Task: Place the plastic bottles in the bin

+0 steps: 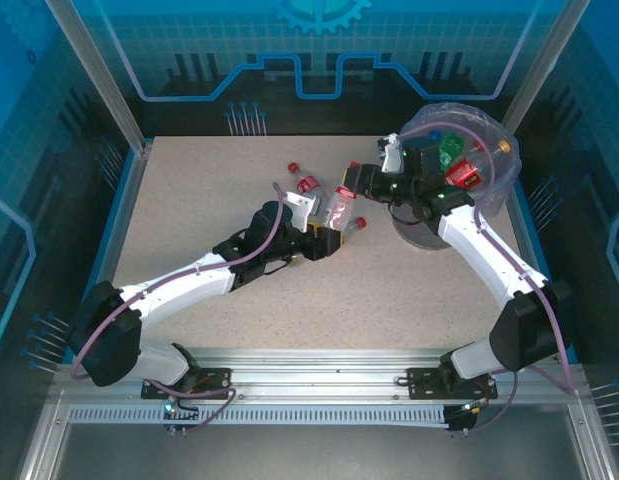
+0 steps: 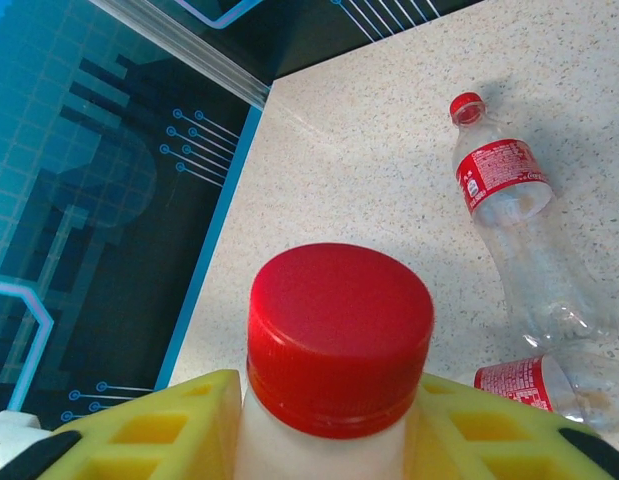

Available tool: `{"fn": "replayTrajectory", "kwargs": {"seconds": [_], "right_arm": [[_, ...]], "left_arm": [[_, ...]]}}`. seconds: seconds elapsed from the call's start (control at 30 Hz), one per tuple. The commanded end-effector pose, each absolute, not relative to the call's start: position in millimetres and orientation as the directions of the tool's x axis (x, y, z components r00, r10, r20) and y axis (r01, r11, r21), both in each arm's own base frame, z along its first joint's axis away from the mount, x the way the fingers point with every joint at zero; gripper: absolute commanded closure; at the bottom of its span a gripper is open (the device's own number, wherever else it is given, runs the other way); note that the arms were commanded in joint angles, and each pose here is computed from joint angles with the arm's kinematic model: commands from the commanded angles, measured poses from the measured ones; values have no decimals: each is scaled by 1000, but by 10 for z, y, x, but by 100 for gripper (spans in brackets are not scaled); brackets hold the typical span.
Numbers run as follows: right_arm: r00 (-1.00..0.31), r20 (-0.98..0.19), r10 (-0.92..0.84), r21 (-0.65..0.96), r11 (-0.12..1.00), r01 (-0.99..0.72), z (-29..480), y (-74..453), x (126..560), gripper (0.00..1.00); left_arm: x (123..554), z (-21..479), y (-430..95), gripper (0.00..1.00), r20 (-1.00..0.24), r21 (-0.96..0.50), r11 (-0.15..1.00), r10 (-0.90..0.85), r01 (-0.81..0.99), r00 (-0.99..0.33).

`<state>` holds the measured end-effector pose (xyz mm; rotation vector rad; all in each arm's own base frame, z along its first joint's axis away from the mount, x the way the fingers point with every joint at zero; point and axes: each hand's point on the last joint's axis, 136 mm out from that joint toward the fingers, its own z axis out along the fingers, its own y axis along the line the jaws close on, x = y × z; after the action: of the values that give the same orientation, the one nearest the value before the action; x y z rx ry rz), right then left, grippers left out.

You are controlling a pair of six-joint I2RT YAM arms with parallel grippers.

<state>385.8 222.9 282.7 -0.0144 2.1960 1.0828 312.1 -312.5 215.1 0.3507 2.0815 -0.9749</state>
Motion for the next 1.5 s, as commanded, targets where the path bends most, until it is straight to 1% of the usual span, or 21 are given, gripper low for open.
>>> {"fn": "replayTrajectory", "kwargs": {"seconds": [0.0,0.13,0.17,0.27,0.33,0.4,0.47,0.53,0.63,0.67,0.83,0.93,1.0,1.1,1.3,1.47], "right_arm": [[-727,-634,264,671,656,-347,3049,2236,3842,59],[-662,-706,251,610,690,-389,3300,2147,3889,61],[-637,-730,248,588,703,-400,3386,2108,3908,61],[-521,-820,237,492,758,-429,3753,1932,3972,62],[-423,-879,221,412,799,-439,4091,1801,3980,62],[-327,-925,195,326,849,-416,4379,1643,3977,62],[-225,-961,162,237,900,-366,4629,1454,3967,62],[-111,-985,135,161,949,-272,4860,1204,3943,62],[45,-993,109,103,989,-106,5153,804,3862,62],[69,-992,109,106,993,-44,5220,671,3828,62],[126,-986,106,123,983,134,5419,168,3737,62],[118,-984,134,155,967,200,5310,-71,3812,62],[97,-981,169,187,959,214,5175,-172,3921,63],[69,-977,200,210,952,222,5003,-222,4103,63],[21,-975,223,223,955,197,4741,-161,4487,64],[-53,-968,247,230,949,213,4399,-145,4683,64]], "left_arm": [[3149,2350,-3111,27,-787,-523,645,-115,557,-606],[3125,2402,-3052,3,-787,-529,643,-126,554,-604],[3119,2422,-3032,1,-788,-529,643,-130,553,-602],[3112,2457,-2924,1,-787,-534,653,-152,538,-598],[3127,2442,-2829,1,-785,-537,666,-169,518,-596],[3150,2392,-2737,1,-777,-541,683,-184,491,-601],[3171,2337,-2665,1,-768,-547,695,-197,466,-609],[3183,2290,-2630,1,-760,-554,701,-206,448,-617],[3191,2257,-2631,1,-753,-559,702,-206,441,-625],[3200,2251,-2635,1,-752,-558,703,-206,440,-626],[3234,2210,-2661,1,-747,-552,711,-190,435,-637],[3274,2143,-2636,1,-743,-533,739,-175,413,-646],[3306,2068,-2596,1,-736,-500,776,-148,385,-660],[3322,2002,-2573,1,-729,-464,803,-105,375,-676],[3324,1957,-2574,1,-722,-466,804,-105,369,-684],[3317,1918,-2566,1,-717,-465,807,-103,363,-689]]}}
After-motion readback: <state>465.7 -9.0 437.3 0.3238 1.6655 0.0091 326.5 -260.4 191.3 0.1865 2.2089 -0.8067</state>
